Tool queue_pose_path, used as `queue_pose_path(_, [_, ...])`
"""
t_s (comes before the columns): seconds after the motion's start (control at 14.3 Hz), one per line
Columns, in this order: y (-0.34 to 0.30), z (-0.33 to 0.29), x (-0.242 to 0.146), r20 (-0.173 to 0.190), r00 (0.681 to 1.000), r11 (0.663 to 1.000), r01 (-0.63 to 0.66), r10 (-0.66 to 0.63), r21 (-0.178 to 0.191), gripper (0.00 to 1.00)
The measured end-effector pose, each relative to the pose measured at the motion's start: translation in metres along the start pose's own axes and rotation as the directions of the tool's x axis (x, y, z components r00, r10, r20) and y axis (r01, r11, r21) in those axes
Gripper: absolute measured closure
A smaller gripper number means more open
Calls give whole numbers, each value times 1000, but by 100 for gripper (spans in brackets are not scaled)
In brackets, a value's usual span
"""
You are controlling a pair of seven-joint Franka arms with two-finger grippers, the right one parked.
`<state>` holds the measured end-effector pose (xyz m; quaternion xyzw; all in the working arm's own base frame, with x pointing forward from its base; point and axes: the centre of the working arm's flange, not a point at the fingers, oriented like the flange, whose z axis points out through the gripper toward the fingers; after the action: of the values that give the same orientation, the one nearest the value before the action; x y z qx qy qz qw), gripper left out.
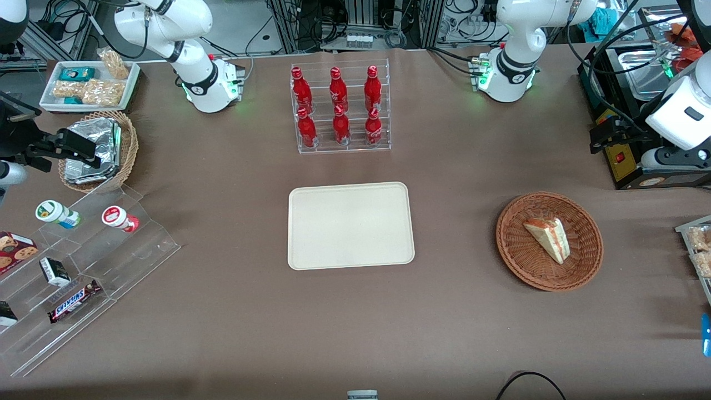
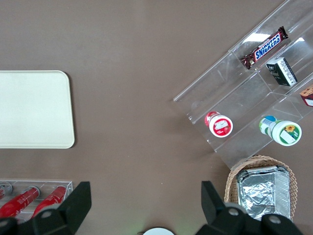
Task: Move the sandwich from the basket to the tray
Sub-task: 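Move the left gripper over the wicker basket holding the sandwich, then lower the open left gripper onto the wrapped sandwich and close it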
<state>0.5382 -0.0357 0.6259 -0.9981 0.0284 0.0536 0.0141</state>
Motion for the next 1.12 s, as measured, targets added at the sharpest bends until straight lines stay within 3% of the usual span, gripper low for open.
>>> queue_pose_path(0.21, [0,3,0,11,1000,1000,0,0,0,0])
queue_pose_path(0.49, [0,53,9,104,995,1000,-1,1,0,0])
queue_pose_path(0.56, [-3,74,16,107,994,1000,4,-3,-1,0])
queue_pose_path(0.91, [-23,198,30,86,996,999,39,-38,-8,0])
queue_pose_path(1.12, [-35,244,28,31,997,997,73,-73,-13,0])
